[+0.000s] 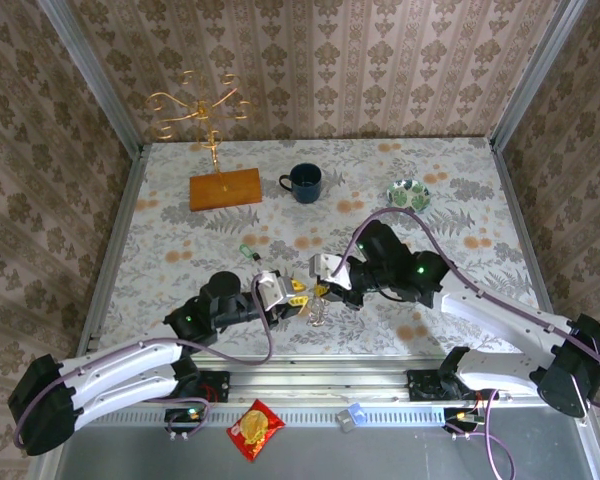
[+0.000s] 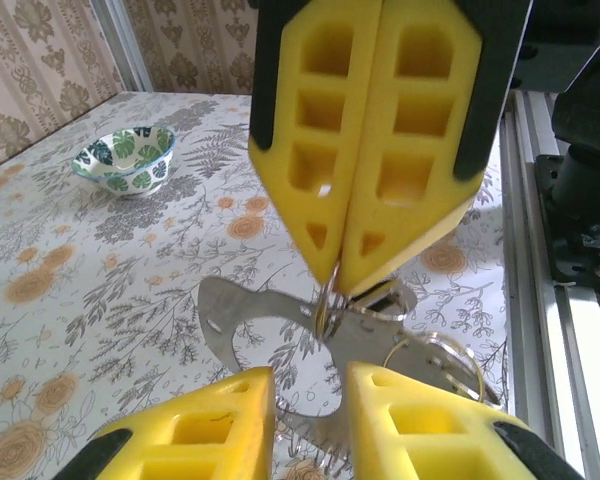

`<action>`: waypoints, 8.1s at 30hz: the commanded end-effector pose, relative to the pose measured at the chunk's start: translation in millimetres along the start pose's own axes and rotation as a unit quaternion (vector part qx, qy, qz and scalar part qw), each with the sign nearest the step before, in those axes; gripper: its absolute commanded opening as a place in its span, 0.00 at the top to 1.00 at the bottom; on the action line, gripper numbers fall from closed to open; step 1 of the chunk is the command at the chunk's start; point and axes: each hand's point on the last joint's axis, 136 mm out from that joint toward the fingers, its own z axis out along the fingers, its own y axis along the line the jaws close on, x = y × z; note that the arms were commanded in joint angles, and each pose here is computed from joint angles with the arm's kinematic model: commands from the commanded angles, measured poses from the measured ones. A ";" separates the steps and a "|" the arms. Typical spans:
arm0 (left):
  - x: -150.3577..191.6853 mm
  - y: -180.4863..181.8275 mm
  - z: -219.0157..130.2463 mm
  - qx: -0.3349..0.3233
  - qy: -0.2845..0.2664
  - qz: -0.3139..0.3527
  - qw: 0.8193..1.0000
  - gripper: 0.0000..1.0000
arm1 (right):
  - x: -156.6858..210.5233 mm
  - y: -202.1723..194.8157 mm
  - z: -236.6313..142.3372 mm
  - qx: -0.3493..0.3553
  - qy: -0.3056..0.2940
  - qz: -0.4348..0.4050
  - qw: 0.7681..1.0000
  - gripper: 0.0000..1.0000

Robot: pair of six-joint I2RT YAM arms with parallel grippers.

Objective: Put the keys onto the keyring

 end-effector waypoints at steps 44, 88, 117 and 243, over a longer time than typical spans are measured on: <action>-18.4 -7.3 4.0 0.047 -0.051 0.001 0.998 1.00 | 7.9 4.8 -23.6 0.052 -0.055 0.076 0.994 0.60; -16.4 -13.4 3.9 0.060 -0.075 -0.019 0.995 1.00 | 25.4 7.8 -1.6 0.063 -0.011 0.044 0.997 0.92; -17.4 -11.2 10.2 0.061 -0.074 0.000 0.995 1.00 | 39.1 13.6 6.6 0.045 0.014 0.053 0.997 0.78; -19.7 -15.6 11.3 0.096 -0.004 0.039 0.995 1.00 | -19.2 12.7 -15.2 -0.018 -0.012 -0.005 1.000 0.77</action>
